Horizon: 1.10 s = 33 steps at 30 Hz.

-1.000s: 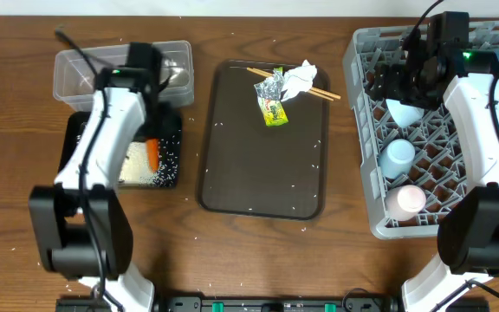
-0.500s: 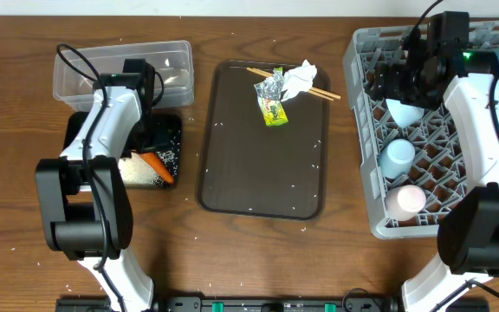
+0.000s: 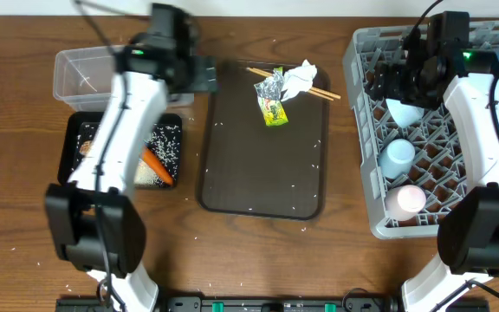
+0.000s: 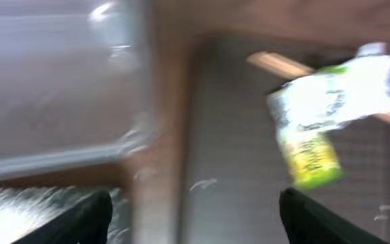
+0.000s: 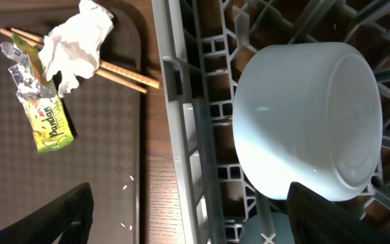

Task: Sort waste into correct bins and load items into the dishwasher rack
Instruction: 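Grasp the tissue and yellow wrapper together with the left gripper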

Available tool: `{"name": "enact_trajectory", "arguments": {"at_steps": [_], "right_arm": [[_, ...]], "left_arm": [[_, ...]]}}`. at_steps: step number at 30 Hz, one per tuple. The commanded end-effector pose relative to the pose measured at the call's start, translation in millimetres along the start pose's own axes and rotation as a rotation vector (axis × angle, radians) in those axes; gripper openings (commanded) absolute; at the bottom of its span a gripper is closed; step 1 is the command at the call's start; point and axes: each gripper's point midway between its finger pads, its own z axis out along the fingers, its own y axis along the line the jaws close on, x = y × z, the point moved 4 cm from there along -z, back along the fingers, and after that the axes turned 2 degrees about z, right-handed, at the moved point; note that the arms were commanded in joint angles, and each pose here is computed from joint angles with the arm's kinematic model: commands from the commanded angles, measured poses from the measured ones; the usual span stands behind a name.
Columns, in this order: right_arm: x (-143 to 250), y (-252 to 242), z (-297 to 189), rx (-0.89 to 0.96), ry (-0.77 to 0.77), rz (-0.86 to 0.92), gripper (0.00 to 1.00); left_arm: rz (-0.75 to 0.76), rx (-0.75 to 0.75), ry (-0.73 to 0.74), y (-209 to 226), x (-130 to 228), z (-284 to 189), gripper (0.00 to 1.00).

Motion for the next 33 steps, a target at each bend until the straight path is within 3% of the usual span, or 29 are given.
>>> {"name": "enact_trajectory", "arguments": {"at_steps": [1,5,11,24,33], "right_arm": [[-2,-2,-3,0.003,-0.011,-0.007,0.84],[0,-2,-3,0.004,0.0,-0.005,0.84],[5,-3,-3,0.009,0.025,0.0,0.84],[6,-2,-3,0.008,0.028,-0.001,0.84],[6,-2,-3,0.008,0.028,-0.001,0.84]], "left_arm": [[0.094,0.084,-0.005,-48,4,22,0.83],[0.181,0.078,-0.014,-90,18,69,0.85],[0.23,0.077,0.033,-112,48,133,0.85],[0.241,0.111,-0.043,-127,49,171,0.86],[0.255,0.094,0.04,-123,84,212,0.85]]}}
